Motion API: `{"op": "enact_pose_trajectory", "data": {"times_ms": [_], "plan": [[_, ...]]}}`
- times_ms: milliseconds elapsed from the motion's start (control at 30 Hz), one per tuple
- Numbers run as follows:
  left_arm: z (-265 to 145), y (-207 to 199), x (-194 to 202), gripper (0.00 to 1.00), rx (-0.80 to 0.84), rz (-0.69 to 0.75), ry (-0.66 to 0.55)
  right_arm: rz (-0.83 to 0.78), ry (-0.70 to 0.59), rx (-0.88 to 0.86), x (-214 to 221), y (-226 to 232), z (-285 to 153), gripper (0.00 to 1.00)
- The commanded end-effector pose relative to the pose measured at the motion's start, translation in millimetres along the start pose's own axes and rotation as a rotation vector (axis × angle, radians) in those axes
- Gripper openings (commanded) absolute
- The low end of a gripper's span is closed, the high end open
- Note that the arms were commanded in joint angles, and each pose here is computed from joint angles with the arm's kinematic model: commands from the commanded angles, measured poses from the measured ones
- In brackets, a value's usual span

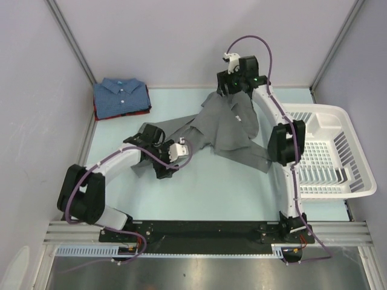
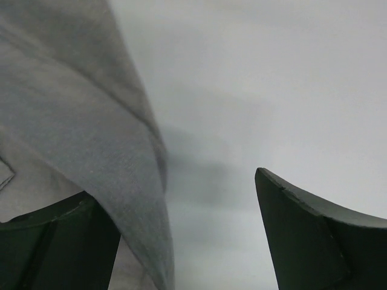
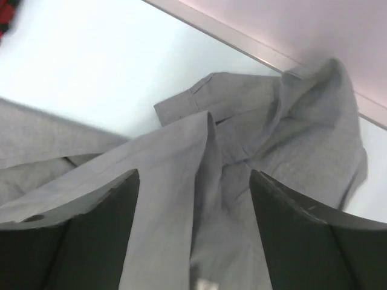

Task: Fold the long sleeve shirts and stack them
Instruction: Flatten the shirt out

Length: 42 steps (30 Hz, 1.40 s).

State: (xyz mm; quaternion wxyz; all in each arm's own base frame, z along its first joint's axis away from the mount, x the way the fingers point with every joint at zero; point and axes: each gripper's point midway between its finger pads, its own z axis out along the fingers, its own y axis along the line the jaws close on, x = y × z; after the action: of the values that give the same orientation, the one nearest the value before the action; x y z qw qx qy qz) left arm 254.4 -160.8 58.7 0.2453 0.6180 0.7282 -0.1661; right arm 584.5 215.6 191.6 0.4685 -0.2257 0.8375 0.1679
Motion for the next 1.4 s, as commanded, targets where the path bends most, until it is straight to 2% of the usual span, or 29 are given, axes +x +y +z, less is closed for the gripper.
{"op": "enact_pose_trajectory", "data": {"times_ms": [0, 67, 100, 200, 233, 333, 433, 567, 667, 867, 1133, 1233, 1333, 1367], "plan": [[-7, 43, -10, 0.87, -0.096, -0.16, -0.058, -0.028, 0.069, -0.022, -25, -3, -40, 0.82], [-9, 54, -12, 0.87, -0.102, -0.204, -0.077, -0.014, 0.142, -0.068, -6, 3, -67, 0.85], [-9, 55, -14, 0.87, -0.095, -0.221, -0.091, -0.003, 0.182, -0.08, 10, 7, -99, 0.87], [-10, 58, -19, 0.87, -0.091, -0.237, -0.112, -0.087, 0.195, -0.131, 33, 32, -139, 0.9], [-12, 59, -22, 0.88, -0.091, -0.238, -0.12, -0.101, 0.222, -0.146, 53, 46, -163, 0.89], [-15, 59, -25, 0.89, -0.065, -0.258, -0.136, -0.192, 0.318, -0.204, 102, 75, -198, 0.84], [-18, 63, -27, 0.9, -0.049, -0.295, -0.15, -0.325, 0.411, -0.212, 139, 83, -213, 0.82], [-24, 70, -27, 0.91, -0.06, -0.31, -0.16, -0.44, 0.634, -0.205, 205, 72, -209, 0.82], [-30, 74, -29, 0.91, -0.077, -0.311, -0.17, -0.478, 0.749, -0.16, 235, 52, -196, 0.84], [-41, 79, -14, 0.92, -0.136, -0.329, -0.147, -0.48, 0.841, -0.09, 262, 24, -171, 0.87], [-60, 88, 3, 0.93, -0.22, -0.356, -0.131, -0.43, 0.979, -0.076, 309, 21, -164, 0.81], [-71, 98, 5, 0.93, -0.264, -0.36, -0.139, -0.394, 1.001, -0.111, 319, 26, -163, 0.72], [-79, 102, 6, 0.92, -0.288, -0.36, -0.15, -0.335, 0.991, -0.161, 320, 33, -166, 0.3], [-81, 102, 6, 0.91, -0.293, -0.344, -0.152, -0.322, 0.975, -0.166, 313, 34, -166, 0.0]]}}
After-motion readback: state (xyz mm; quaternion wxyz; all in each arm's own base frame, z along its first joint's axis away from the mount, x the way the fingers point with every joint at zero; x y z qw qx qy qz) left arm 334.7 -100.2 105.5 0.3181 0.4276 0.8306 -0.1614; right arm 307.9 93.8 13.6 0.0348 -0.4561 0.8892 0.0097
